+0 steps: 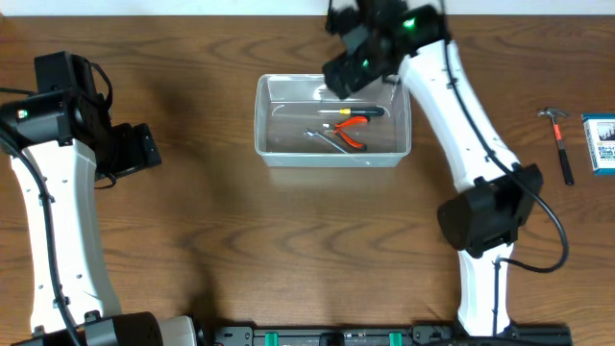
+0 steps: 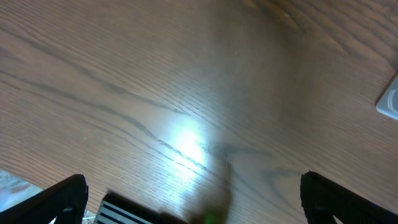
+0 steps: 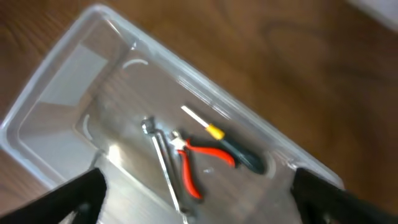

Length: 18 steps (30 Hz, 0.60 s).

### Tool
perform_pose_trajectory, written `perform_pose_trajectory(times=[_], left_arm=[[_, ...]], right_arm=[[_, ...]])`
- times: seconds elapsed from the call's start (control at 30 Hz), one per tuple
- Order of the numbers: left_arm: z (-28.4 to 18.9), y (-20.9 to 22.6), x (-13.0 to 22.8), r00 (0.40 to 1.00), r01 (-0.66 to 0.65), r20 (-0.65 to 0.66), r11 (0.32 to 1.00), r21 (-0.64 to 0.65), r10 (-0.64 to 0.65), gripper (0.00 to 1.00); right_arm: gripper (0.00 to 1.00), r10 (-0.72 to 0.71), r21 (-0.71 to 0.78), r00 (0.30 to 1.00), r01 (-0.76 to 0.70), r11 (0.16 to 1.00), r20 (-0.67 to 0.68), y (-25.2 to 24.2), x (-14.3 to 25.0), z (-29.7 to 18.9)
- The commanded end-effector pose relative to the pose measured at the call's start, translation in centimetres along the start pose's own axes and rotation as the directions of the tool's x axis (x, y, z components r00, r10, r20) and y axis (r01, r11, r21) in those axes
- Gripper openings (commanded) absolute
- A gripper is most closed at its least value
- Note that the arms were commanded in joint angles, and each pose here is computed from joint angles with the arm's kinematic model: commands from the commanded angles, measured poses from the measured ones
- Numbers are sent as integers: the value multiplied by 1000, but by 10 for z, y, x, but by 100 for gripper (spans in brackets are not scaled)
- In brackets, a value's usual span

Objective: Pack container
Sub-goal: 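Lift the right gripper and move it right toward the hammer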

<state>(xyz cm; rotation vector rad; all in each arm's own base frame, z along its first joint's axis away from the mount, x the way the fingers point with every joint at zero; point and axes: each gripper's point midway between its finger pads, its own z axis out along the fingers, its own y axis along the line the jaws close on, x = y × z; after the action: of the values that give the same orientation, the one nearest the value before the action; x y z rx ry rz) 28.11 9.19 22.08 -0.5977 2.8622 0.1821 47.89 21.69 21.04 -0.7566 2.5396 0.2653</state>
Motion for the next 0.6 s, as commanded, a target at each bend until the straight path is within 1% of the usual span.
perform_pose_trajectory(times=[0.0,0.13,0.27,0.43,0.57], left_arm=[[-8,2,-4,1000,13,28,1000,2,-13,98],[-8,2,-4,1000,13,28,1000,2,-13,98],[-8,2,-4,999,13,29,1000,2,-13,98],[-8,2,-4,999,13,29,1000,2,-13,98],[-8,2,-4,999,13,30,1000,2,-13,98]], right_arm=[[99,73,59,994,-78,995,80,-26,-17,-36],[99,135,105,982,-149,983,133,-52,-21,-75],[99,206,144,964,-231,962,165,-80,-13,-107],[99,345,244,924,-377,893,165,-124,18,-138],[99,422,286,896,-444,849,137,-150,44,-148]])
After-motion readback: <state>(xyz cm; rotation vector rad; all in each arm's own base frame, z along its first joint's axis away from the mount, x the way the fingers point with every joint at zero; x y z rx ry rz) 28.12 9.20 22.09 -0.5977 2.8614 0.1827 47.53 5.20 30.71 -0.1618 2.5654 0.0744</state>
